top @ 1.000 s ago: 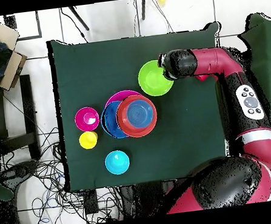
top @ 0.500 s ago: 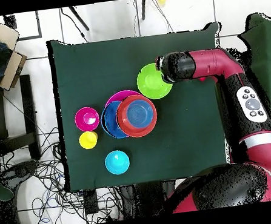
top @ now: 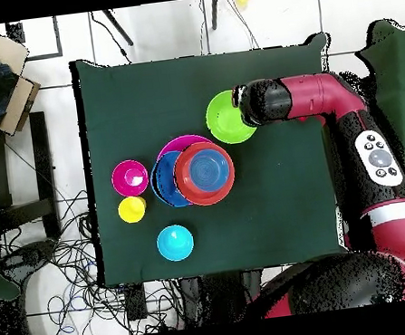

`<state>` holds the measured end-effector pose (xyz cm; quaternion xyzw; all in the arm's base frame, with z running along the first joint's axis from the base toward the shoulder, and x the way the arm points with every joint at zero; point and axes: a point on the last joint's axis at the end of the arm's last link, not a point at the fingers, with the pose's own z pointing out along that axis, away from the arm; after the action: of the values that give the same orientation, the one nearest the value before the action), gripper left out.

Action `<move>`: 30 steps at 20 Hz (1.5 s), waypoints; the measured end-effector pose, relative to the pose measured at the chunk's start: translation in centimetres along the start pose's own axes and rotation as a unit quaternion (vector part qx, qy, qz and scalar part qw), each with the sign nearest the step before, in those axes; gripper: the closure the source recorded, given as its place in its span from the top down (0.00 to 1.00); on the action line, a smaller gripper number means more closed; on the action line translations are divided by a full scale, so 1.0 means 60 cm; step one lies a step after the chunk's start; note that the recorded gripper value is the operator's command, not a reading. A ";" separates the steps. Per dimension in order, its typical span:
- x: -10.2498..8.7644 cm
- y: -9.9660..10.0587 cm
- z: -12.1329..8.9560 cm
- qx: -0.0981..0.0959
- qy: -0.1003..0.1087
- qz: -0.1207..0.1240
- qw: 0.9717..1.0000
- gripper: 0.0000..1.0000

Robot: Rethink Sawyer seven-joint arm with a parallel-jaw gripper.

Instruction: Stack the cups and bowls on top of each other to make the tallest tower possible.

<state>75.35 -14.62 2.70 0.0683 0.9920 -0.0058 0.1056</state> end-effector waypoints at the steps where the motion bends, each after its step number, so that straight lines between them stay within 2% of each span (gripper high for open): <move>1: -0.001 0.000 -0.001 0.000 0.000 0.000 1.000 1.00; 10: -0.004 -0.003 -0.006 0.002 -0.003 0.000 1.000 1.00; 19: 0.005 0.000 0.006 -0.001 0.001 0.000 1.000 1.00; 23: 0.008 -0.005 0.009 -0.003 -0.008 0.000 1.000 1.00; 30: 0.017 -0.025 0.027 0.001 -0.037 -0.008 0.999 1.00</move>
<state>74.50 -16.01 0.87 0.0600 0.9879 -0.0102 0.1423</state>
